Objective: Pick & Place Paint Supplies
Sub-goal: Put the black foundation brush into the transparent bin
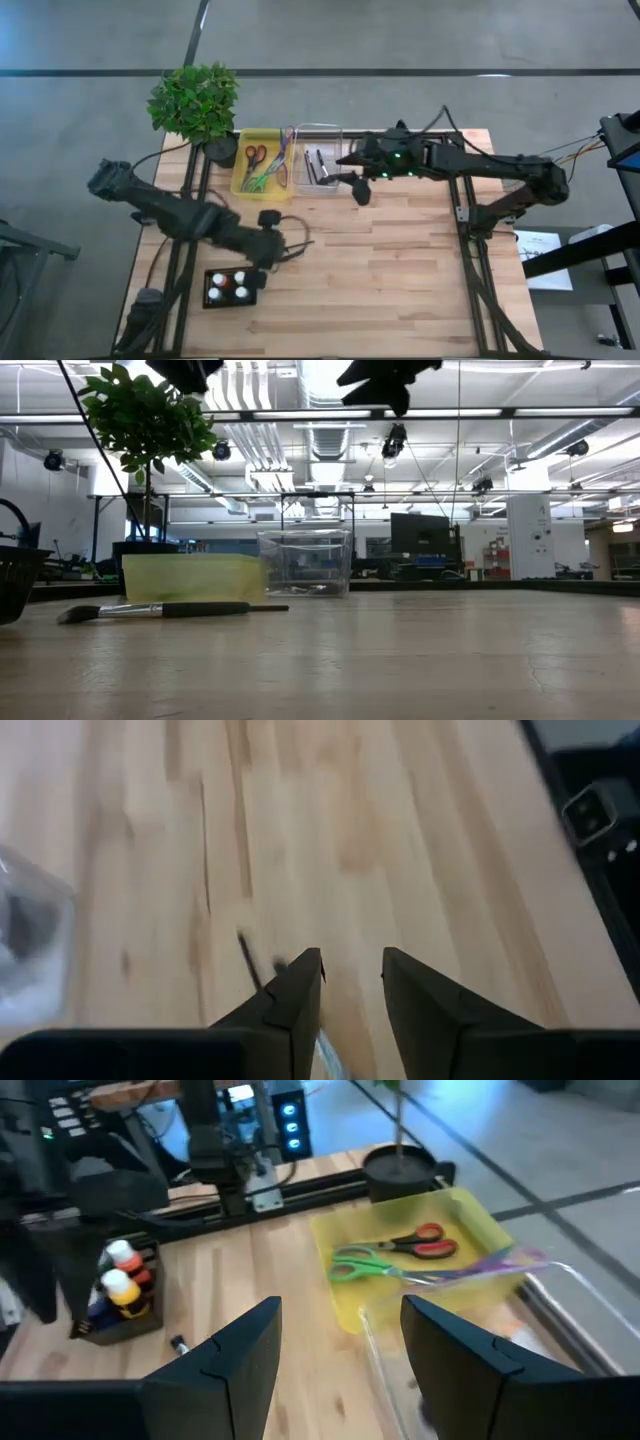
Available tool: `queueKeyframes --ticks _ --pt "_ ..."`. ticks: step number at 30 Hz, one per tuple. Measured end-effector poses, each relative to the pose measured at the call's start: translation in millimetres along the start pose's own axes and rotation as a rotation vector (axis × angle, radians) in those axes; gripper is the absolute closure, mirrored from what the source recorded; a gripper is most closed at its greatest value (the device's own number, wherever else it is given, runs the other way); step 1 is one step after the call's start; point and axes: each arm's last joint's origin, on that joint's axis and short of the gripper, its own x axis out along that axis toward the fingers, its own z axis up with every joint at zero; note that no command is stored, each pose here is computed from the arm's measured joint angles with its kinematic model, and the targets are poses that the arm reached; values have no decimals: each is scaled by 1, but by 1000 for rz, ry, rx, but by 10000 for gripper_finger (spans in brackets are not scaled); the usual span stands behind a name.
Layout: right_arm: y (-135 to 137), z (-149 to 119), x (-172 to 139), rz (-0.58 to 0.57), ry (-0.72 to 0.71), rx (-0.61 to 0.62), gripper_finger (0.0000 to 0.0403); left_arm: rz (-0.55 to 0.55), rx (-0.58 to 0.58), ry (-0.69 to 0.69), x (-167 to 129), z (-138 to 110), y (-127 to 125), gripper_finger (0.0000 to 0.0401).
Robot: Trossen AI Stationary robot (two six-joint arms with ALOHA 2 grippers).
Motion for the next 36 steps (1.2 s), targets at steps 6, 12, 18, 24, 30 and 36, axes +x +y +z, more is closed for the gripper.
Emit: queueKeyframes --ticks 6,12,18,24,30,36 --pt "-5 -20 -23 -37 -9 9 197 -64 -126 264 19 12 14 285" --pt "-12 -40 -44 -74 -34 35 197 -78 -153 526 51 35 11 285" --pt "-12 -56 -67 -58 -103 51 197 -51 -172 761 86 26 7 285" --pt "-13 -66 -90 -53 -159 59 197 -47 -233 868 107 2 7 285" --pt "-12 -72 -100 -30 -201 59 197 -60 -262 898 127 -26 8 285" --pt "-9 -77 -94 -1 -211 51 197 -50 -293 920 133 -39 10 285"
